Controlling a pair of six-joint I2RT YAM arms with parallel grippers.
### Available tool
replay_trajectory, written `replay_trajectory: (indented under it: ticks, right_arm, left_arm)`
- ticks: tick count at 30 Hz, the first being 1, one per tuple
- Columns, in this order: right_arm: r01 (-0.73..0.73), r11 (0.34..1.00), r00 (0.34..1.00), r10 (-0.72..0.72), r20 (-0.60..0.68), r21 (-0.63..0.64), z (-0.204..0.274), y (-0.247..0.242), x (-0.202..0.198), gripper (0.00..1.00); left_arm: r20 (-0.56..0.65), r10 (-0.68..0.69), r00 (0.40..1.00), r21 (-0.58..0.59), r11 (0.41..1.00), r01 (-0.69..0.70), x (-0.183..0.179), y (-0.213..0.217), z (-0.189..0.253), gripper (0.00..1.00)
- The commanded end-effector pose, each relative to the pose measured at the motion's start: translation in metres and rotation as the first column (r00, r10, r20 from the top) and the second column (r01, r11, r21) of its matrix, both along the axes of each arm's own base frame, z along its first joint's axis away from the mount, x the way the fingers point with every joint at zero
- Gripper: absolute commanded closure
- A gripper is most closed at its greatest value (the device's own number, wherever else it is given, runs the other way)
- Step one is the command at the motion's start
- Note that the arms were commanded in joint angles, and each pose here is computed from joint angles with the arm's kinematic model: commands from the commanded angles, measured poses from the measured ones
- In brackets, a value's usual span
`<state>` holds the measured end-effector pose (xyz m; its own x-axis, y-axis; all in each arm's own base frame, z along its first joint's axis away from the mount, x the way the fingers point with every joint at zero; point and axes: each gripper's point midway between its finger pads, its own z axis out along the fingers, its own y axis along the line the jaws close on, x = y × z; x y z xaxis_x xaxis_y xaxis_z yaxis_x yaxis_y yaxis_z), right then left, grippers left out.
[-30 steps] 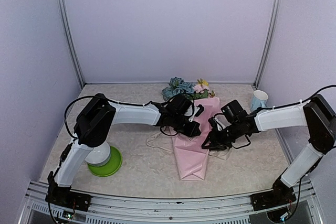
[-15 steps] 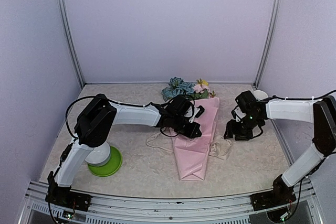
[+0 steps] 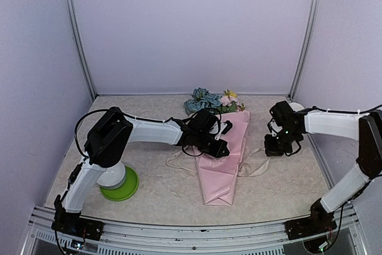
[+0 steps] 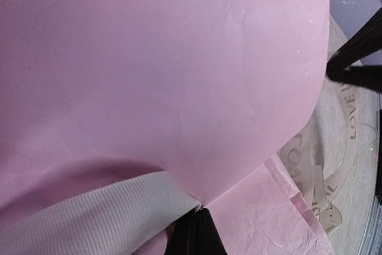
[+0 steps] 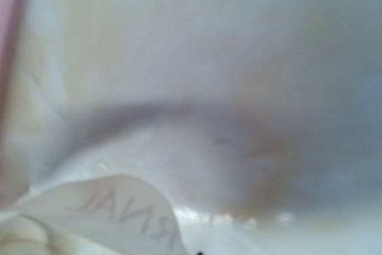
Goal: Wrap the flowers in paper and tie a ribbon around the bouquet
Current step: Pick up the right side of the ribbon from the center of the board, then cross the ribbon over the folded bouquet.
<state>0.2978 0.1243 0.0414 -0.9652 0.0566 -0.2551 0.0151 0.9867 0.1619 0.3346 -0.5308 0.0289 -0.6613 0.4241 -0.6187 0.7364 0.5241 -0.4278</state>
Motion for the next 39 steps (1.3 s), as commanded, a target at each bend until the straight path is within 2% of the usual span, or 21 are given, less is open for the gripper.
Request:
replay_trajectory:
  ticks: [1,3,5,6,8,10,13,17,19,22,24,28,30,33,39]
  right_arm:
    - [0.14,0.99,0.928,-0.131,0.349,-0.002,0.121,-0.031,0.031,1.0]
    - [0.074,0.994,0.873,-0.105,0.476,0.084,0.173,-0.022,0.029,1.0]
    - [-0.097,0.98,0.801,-0.027,0.598,0.174,0.223,-0.001,0.018,1.0]
    - [-0.202,0.956,0.743,0.01,0.669,0.21,0.249,0.013,0.012,1.0]
    - [-0.402,0.88,0.628,0.065,0.775,0.252,0.292,0.037,-0.01,1.0]
    - [-0.532,0.804,0.541,0.08,0.837,0.268,0.318,0.052,-0.028,1.0]
    - [-0.65,0.691,0.501,0.075,0.862,0.317,0.328,0.073,-0.04,1.0]
    - [-0.689,0.546,0.592,0.046,0.804,0.476,0.296,0.111,-0.035,1.0]
    - [-0.659,0.539,0.654,0.067,0.754,0.524,0.266,0.132,-0.022,1.0]
    - [-0.577,0.581,0.741,0.075,0.668,0.575,0.217,0.152,-0.005,1.0]
    - [-0.516,0.584,0.798,0.063,0.599,0.626,0.183,0.159,0.005,1.0]
    - [-0.372,0.625,0.907,0.087,0.413,0.686,0.105,0.167,0.015,1.0]
    - [-0.322,0.65,0.933,0.095,0.347,0.688,0.076,0.168,0.018,1.0]
    - [-0.283,0.678,0.946,0.081,0.313,0.678,0.054,0.167,0.023,1.0]
    - [-0.175,0.794,0.978,0.075,0.192,0.583,0.001,0.157,0.037,1.0]
  left_arm:
    - [-0.068,0.02,0.997,0.127,0.992,-0.011,-0.013,0.024,-0.041,1.0]
    - [-0.069,0.022,0.997,0.127,0.992,-0.013,-0.012,0.025,-0.042,1.0]
    - [-0.064,0.026,0.998,0.129,0.991,-0.018,-0.01,0.026,-0.042,1.0]
    - [-0.06,0.027,0.998,0.13,0.991,-0.019,-0.009,0.027,-0.042,1.0]
    - [-0.059,0.03,0.998,0.129,0.991,-0.022,-0.008,0.028,-0.041,1.0]
    - [-0.06,0.029,0.998,0.125,0.992,-0.022,-0.006,0.028,-0.039,1.0]
    - [-0.063,0.034,0.997,0.123,0.992,-0.026,-0.004,0.03,-0.039,1.0]
    - [-0.074,0.036,0.997,0.109,0.994,-0.028,-0.003,0.031,-0.039,1.0]
    - [-0.084,0.041,0.996,0.099,0.995,-0.032,-0.001,0.032,-0.039,1.0]
    - [-0.108,0.045,0.993,0.069,0.997,-0.038,-0.001,0.031,-0.036,1.0]
    - [-0.128,0.049,0.991,0.048,0.998,-0.043,-0.002,0.032,-0.036,1.0]
    - [-0.122,0.05,0.991,0.021,0.999,-0.048,-0.002,0.032,-0.027,1.0]
    - [-0.114,0.052,0.992,0.006,0.999,-0.052,-0.001,0.033,-0.019,1.0]
    - [-0.105,0.059,0.993,-0.019,0.998,-0.062,-0.001,0.038,-0.009,1.0]
    - [-0.109,0.072,0.991,-0.079,0.994,-0.081,-0.003,0.04,0.016,1.0]
